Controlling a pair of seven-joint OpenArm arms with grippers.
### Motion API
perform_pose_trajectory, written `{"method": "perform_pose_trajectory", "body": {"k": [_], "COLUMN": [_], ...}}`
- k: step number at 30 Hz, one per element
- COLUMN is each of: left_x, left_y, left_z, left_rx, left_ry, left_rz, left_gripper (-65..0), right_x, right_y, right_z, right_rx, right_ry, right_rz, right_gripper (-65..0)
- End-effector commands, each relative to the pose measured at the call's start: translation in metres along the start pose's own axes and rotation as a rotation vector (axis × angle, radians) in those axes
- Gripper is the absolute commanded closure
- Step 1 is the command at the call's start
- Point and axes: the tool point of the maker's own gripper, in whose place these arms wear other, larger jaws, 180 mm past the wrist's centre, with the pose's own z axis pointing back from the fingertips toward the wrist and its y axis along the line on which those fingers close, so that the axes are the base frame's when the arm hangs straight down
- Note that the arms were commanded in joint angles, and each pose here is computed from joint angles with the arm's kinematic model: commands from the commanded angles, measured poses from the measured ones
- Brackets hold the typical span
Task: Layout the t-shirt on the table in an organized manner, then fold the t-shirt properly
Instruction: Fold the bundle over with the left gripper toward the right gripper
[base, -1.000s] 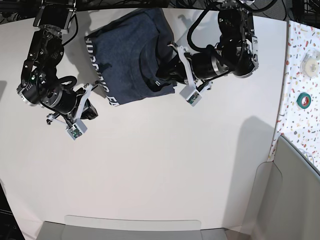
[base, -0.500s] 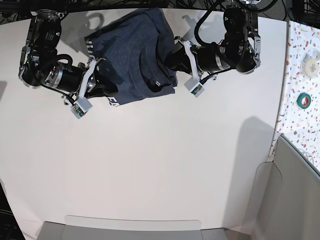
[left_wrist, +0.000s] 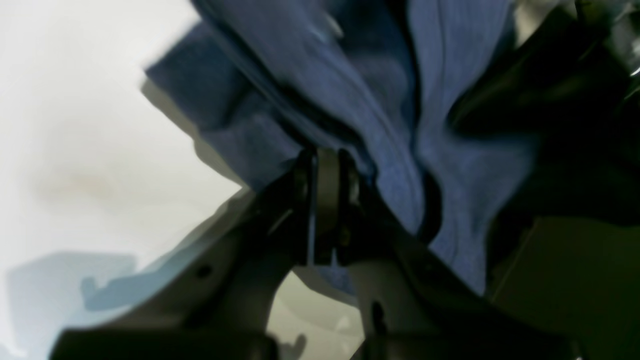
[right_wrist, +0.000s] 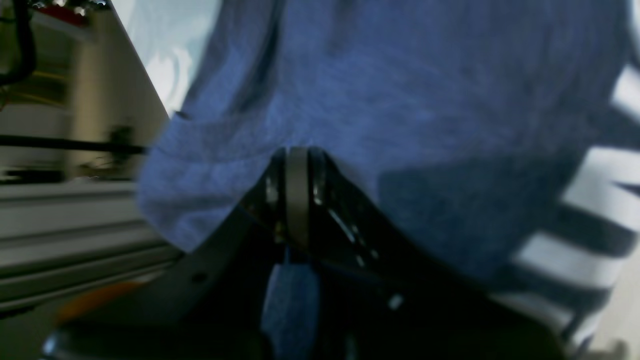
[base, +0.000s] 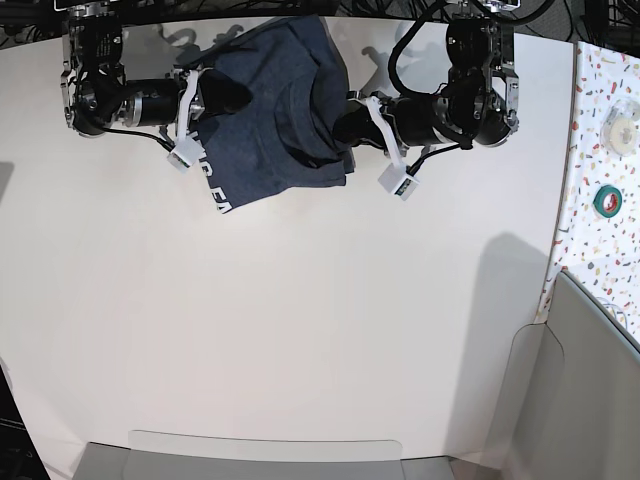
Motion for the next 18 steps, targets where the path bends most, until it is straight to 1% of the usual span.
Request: {"method": "perform_pose_trajectory", "body": {"k": [1,2,6,10,13,18], "left_x": [0.011,0.012,0.031,0.035,0.035,0.032], "left_y": [-0.005,-0.006,-0.008,-0.013,-0.013,-0.012], "left_z": [0.003,0.003,0.005,0.002,0.002,0.003], "left_rx": [-0.017,-0.019,-0.021,-0.035,-0.035,-0.031], "left_ry": [-0.039,-0.043,-0.077,-0.093,-0.093,-0.084], "left_rz": [-0.009,-0.006,-0.041,-0.040,-0.040,-0.037], "left_gripper": [0.0,0.0,0.0,0.0,0.0,0.0], "right_x": [0.003,-0.002,-0.010,-0.008,0.007,0.064], "right_y": [-0.006,-0.011,-0.029,-0.032,-0.023,0.009], "right_z": [0.006,0.005,0.002,-0.002,-0.003,0.009], "right_rx": [-0.008,-0.015,-0.084,-0.106,-0.079,-0.038], "right_ry": [-0.012,-0.001,0.052,0.060,0.010,-0.118], "right_rz": [-0.009,-0.030,-0.036,-0.023,-0.004,0.161], "right_gripper": [0.0,0.0,0.0,0.0,0.0,0.0]}}
